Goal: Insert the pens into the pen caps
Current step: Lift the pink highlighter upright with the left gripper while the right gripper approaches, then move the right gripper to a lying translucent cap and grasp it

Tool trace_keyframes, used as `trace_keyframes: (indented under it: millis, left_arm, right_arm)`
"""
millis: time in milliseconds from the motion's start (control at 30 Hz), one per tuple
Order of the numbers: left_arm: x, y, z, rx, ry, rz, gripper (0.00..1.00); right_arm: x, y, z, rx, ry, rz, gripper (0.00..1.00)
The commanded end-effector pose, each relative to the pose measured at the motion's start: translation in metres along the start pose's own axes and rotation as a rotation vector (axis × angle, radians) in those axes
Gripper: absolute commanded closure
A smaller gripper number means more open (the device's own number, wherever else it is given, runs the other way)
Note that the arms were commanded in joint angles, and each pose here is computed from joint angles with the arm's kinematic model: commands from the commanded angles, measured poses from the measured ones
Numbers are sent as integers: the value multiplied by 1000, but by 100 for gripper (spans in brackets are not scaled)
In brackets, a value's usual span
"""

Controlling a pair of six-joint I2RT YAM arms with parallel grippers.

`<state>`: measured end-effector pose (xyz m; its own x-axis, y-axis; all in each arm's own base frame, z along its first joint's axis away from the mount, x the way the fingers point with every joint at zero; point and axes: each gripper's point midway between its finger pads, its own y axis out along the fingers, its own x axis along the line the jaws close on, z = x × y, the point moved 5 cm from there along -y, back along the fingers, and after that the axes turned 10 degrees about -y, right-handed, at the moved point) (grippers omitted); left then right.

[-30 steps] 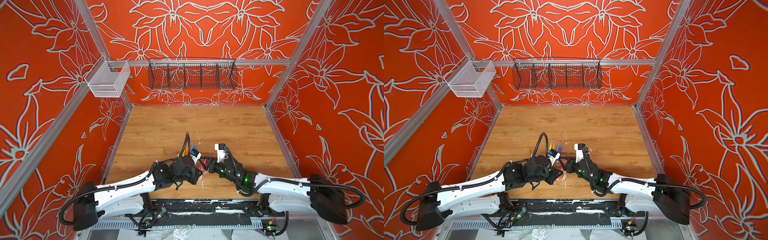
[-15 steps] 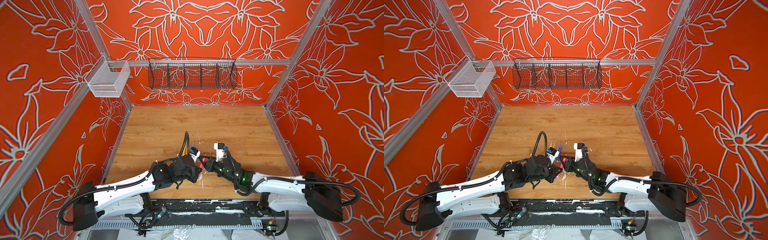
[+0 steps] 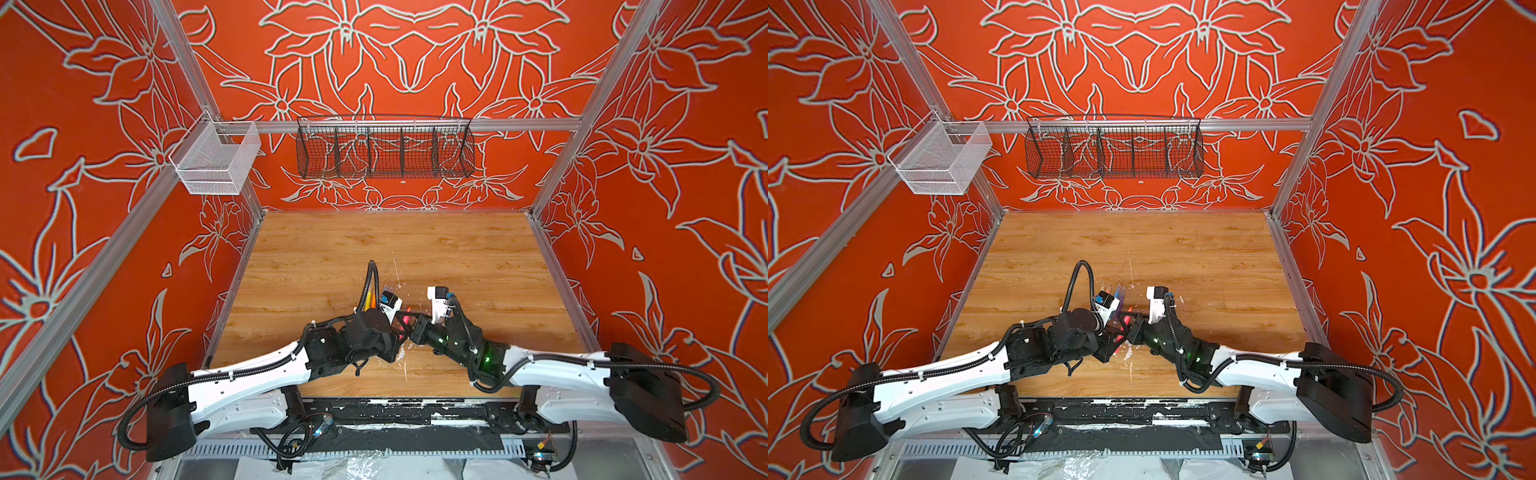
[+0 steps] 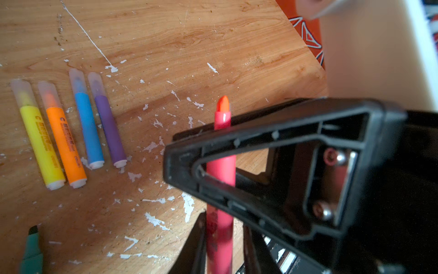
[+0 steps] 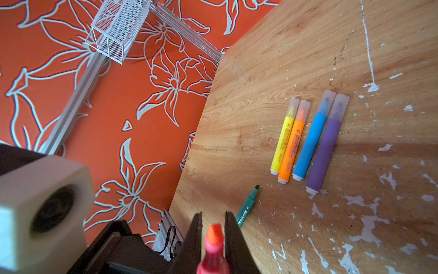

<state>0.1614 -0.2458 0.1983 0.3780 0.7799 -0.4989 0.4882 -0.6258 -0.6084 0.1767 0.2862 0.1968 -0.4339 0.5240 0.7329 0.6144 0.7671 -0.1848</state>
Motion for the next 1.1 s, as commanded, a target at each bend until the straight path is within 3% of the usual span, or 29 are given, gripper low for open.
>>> trace_keyframes:
  millis: [0,333,500,567,633,700,933,1067]
  left_arm:
    - [0,6,-1,-21,13,-8,74]
    - [6,12,7,-10,4,-12,79]
    - [9,10,10,-11,-2,-11,93]
    - [11,8,10,-17,-5,-14,100]
    - [12,5,10,-24,-8,-21,100]
    - [15,3,11,-28,-3,-23,100]
    - [37,10,27,-30,34,-81,100]
    - [26,5,2,-107,119,-109,100]
  right_arm:
    - [14,2,-6,-31,22,-46,100]
    - [10,-1,-4,-50,28,-33,100]
    - [8,-2,-4,-61,22,-23,98]
    - [7,-4,-6,-69,1,-18,80]
    - [6,-9,-10,-79,-33,4,60]
    - [1,-16,-13,-61,-91,73,49]
    - [-44,-67,-25,39,-351,502,37]
    - [-66,-99,-27,81,-409,667,34]
